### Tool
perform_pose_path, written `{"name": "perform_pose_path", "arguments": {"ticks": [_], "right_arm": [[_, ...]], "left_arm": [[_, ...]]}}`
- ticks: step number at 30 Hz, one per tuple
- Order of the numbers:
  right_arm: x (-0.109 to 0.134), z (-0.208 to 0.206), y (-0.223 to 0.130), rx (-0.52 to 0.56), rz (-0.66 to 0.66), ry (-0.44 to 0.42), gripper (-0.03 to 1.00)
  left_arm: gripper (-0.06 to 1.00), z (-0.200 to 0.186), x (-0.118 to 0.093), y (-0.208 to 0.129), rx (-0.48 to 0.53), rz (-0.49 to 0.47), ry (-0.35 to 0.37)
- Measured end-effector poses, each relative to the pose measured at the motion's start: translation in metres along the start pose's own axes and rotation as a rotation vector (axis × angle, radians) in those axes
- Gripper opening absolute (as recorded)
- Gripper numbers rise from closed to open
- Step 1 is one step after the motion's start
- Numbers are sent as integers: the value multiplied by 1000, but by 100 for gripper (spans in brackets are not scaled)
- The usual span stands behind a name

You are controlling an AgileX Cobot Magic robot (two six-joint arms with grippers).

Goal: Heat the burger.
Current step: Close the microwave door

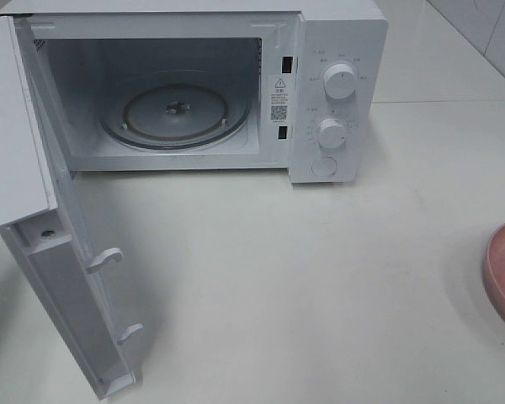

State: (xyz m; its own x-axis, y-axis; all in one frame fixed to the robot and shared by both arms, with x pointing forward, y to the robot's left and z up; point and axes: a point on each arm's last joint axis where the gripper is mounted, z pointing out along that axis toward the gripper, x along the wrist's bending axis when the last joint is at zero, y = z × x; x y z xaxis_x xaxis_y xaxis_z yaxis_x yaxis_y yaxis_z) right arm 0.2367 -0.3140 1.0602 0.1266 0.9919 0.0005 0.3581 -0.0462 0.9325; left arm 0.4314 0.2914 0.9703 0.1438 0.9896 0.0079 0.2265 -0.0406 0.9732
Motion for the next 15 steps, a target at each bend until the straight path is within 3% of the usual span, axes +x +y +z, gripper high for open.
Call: {"name": "perform_pose_path", "arguments": {"ticks": [15], "right_arm": [[0,0,0,0,0,0,75]], "left_arm": [[0,38,-21,-12,-8,-26,-274]]}}
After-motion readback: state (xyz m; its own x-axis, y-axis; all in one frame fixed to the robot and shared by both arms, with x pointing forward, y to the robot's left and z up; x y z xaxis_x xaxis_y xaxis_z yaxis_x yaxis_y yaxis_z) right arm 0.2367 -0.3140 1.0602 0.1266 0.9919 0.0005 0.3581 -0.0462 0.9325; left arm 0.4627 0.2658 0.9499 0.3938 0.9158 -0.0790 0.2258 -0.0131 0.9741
